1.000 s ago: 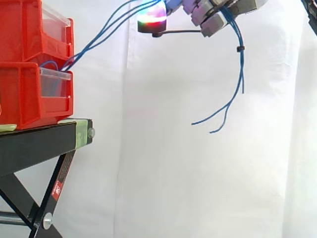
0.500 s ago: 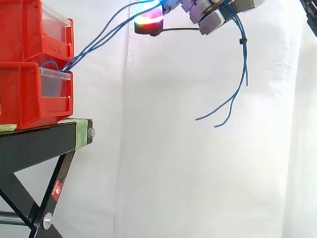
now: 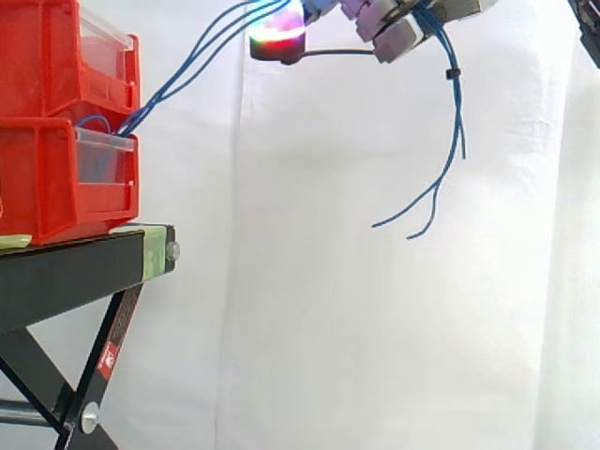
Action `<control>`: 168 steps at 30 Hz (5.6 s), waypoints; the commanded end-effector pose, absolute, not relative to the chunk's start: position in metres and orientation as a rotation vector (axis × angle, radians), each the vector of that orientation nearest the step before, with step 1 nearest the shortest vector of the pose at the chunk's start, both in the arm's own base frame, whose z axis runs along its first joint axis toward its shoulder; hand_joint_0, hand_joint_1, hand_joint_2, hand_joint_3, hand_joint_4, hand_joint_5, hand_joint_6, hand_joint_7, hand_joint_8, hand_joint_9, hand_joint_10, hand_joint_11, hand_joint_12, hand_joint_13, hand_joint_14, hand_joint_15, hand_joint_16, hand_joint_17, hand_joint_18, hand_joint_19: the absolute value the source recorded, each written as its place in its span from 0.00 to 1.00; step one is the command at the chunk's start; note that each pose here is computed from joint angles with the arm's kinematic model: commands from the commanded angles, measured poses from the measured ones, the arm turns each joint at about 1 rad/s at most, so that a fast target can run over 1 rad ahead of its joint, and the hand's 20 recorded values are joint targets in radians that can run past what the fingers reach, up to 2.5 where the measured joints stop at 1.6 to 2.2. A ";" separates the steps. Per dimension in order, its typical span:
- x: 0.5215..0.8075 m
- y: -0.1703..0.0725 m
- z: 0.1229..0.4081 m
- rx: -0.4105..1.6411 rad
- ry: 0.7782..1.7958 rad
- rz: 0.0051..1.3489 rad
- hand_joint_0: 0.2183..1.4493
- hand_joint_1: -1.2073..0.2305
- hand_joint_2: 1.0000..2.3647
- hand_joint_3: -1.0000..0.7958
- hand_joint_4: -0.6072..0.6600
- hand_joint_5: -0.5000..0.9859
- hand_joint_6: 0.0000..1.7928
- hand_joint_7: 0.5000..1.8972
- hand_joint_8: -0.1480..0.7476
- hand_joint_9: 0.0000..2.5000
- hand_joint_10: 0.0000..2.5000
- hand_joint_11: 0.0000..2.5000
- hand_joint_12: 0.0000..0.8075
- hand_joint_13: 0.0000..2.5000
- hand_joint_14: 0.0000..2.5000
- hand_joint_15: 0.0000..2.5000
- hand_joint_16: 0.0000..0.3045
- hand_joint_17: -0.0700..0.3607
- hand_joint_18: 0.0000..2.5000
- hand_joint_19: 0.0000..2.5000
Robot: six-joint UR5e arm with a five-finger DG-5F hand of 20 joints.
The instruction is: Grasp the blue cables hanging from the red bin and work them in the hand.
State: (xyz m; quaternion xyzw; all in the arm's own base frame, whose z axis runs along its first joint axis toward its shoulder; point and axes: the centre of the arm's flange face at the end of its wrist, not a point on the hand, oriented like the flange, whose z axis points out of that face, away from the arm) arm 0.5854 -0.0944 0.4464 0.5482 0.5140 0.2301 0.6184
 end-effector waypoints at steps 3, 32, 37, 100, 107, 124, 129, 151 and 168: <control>0.585 -0.093 0.446 1.275 1.176 0.546 0.48 0.34 0.01 0.20 0.69 0.54 0.00 0.56 0.74 0.31 1.00 1.00 0.65 0.33 1.00 0.76 0.20 0.47 0.48 0.55; 0.587 -0.082 0.445 1.275 1.188 0.575 0.50 0.33 0.01 0.12 0.69 0.50 0.20 0.54 0.74 0.31 1.00 1.00 0.65 0.33 1.00 0.76 0.20 0.47 0.48 0.55; 0.582 -0.083 0.425 1.282 1.219 0.554 0.47 0.33 0.01 0.10 0.69 0.50 0.19 0.55 0.74 0.31 1.00 1.00 0.65 0.33 1.00 0.76 0.20 0.47 0.48 0.55; 0.587 -0.065 0.413 1.294 1.186 0.649 0.66 0.39 0.01 0.61 0.69 0.57 0.11 0.56 0.74 0.31 1.00 1.00 0.65 0.33 1.00 0.76 0.20 0.47 0.48 0.55; 0.587 -0.060 0.411 1.297 1.197 0.654 0.61 0.39 0.01 0.48 0.69 0.57 0.10 0.56 0.74 0.31 1.00 1.00 0.65 0.33 1.00 0.76 0.20 0.47 0.48 0.55; 0.587 -0.049 0.412 1.301 1.194 0.667 0.69 0.39 0.01 0.71 0.70 0.57 0.10 0.55 0.74 0.31 1.00 1.00 0.65 0.33 1.00 0.76 0.20 0.47 0.48 0.55; 0.586 -0.045 0.411 1.315 1.190 0.681 0.62 0.43 0.36 0.74 0.69 0.58 0.10 0.55 0.74 0.31 1.00 1.00 0.65 0.33 1.00 0.76 0.20 0.47 0.48 0.55; 0.585 -0.038 0.410 1.424 1.109 0.804 0.57 0.41 0.67 0.79 0.62 0.54 0.13 0.54 0.74 0.31 1.00 1.00 0.65 0.33 1.00 0.76 0.20 0.47 0.48 0.55; 0.588 -0.026 0.410 1.543 1.041 1.018 0.55 0.39 0.65 0.78 0.62 0.51 0.09 0.54 0.74 0.31 1.00 1.00 0.65 0.33 1.00 0.76 0.20 0.47 0.48 0.55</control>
